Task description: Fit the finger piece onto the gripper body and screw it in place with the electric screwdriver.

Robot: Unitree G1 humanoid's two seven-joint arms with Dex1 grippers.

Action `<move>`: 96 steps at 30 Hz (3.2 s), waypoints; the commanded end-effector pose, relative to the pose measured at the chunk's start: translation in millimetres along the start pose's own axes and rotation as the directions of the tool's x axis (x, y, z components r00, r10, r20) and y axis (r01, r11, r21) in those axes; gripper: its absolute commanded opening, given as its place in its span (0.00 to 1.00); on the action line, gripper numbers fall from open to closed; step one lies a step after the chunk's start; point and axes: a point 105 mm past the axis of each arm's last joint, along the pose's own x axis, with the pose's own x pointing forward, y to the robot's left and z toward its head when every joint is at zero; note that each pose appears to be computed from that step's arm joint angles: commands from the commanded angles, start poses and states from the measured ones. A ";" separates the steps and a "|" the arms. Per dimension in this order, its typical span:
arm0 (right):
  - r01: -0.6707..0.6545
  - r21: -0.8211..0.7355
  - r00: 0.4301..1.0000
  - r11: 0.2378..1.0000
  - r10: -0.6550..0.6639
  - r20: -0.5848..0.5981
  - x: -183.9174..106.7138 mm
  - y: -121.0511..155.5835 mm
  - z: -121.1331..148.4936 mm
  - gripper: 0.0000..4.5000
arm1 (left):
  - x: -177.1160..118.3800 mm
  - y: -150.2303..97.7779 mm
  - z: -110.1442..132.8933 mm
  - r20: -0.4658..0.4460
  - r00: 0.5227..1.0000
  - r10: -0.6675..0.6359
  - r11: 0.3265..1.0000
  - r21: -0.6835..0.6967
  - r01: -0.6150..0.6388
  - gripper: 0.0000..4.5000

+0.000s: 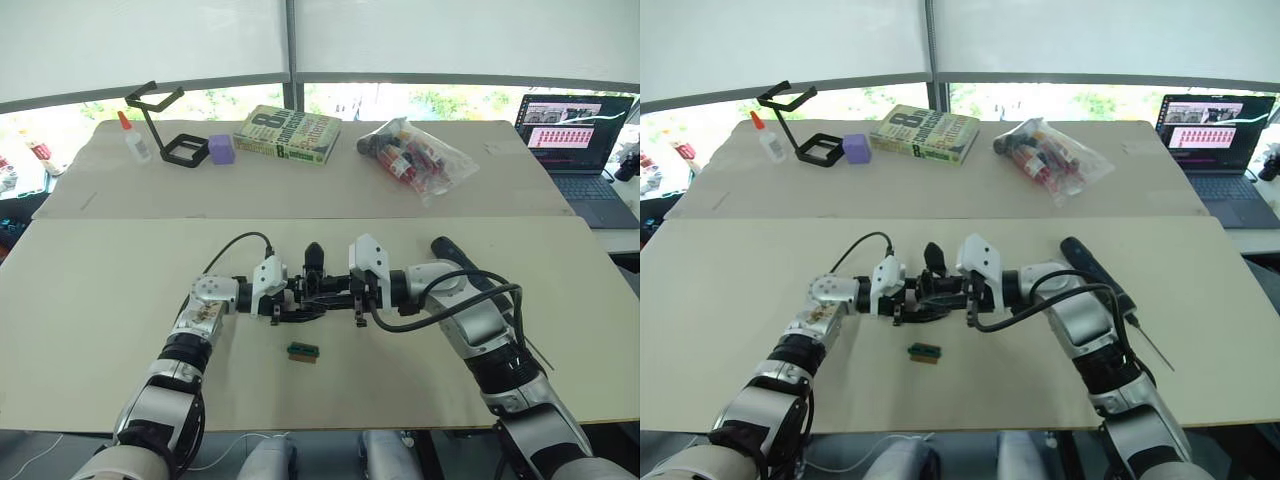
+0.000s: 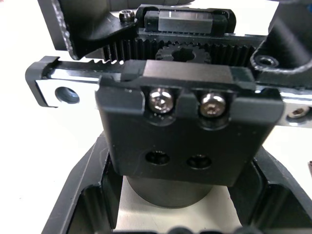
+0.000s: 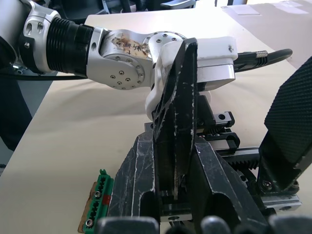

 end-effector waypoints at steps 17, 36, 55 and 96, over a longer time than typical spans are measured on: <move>0.096 -0.154 0.947 0.983 -0.043 0.317 -49.0 13.3 56.4 0.99 | -0.3 -3.5 -5.6 0.024 0.999 0.035 0.999 -0.039 -0.034 0.52; 0.741 -0.001 0.670 0.672 -0.739 -0.068 -233.6 61.6 -37.3 1.00 | -121.5 -26.1 19.2 0.050 0.968 0.246 0.968 -0.055 -0.243 0.99; 0.789 0.191 0.586 0.585 -0.621 -0.520 -250.0 -15.9 -57.8 1.00 | -107.4 -81.7 105.4 0.168 0.975 0.146 0.989 -0.008 -0.147 0.99; 0.560 0.173 0.665 0.810 -0.315 -0.677 -186.0 29.1 -77.2 0.90 | -90.0 -100.8 108.8 0.142 0.990 0.012 1.000 -0.008 -0.011 1.00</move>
